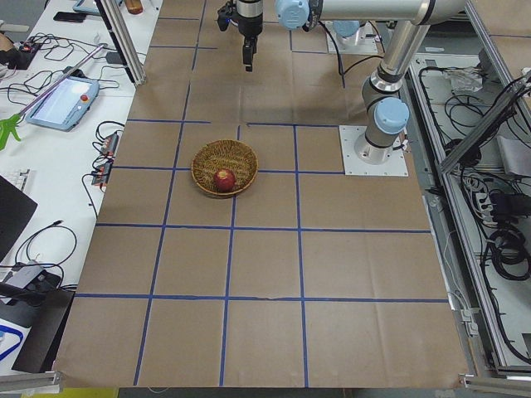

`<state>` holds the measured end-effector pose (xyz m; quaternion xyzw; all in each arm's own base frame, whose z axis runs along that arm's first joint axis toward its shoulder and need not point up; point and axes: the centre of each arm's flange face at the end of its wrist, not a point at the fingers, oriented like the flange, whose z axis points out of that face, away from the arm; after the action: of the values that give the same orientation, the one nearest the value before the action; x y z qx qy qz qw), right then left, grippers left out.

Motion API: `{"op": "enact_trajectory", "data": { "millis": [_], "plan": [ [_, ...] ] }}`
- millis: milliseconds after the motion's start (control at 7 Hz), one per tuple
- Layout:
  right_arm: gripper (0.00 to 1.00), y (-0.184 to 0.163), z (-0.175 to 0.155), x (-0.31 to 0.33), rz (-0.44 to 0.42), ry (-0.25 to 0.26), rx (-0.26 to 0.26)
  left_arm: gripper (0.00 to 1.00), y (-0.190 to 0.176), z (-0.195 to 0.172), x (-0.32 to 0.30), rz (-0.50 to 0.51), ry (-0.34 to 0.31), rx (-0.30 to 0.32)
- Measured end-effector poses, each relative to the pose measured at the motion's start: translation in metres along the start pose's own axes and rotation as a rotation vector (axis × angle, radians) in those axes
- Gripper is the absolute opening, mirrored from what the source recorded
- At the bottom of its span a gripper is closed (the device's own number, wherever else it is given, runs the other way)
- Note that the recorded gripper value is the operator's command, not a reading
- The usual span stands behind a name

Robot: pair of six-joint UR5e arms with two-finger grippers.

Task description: Transfer apple from basket to plate

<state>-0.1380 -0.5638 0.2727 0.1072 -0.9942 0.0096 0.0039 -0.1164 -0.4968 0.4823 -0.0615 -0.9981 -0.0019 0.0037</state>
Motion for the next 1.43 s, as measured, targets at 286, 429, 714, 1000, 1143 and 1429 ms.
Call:
{"op": "enact_trajectory", "data": {
  "millis": [286, 429, 714, 1000, 1143, 1429],
  "plan": [
    [1.00, -0.001, 0.008, 0.002, 0.000, 0.003, 0.001, 0.99, 0.000, 0.001, 0.002, 0.004, -0.001, -0.002],
    [1.00, -0.002, 0.010, 0.003, 0.000, 0.005, 0.001, 0.99, -0.001, 0.001, 0.002, 0.004, -0.001, -0.001],
    [1.00, -0.003, 0.000, 0.005, 0.003, 0.034, 0.002, 0.99, -0.001, 0.002, 0.003, 0.005, 0.001, -0.002],
    [1.00, -0.006, -0.039, -0.001, 0.001, 0.060, 0.024, 0.99, -0.001, 0.002, 0.003, 0.006, 0.002, -0.002],
    [1.00, -0.008, -0.064, -0.009, 0.006, 0.059, 0.028, 0.99, -0.001, 0.002, 0.003, 0.005, 0.003, -0.002],
    [1.00, -0.015, -0.121, -0.054, 0.045, 0.036, 0.009, 0.99, -0.001, 0.002, 0.004, 0.005, 0.003, -0.002]
  ]
}}
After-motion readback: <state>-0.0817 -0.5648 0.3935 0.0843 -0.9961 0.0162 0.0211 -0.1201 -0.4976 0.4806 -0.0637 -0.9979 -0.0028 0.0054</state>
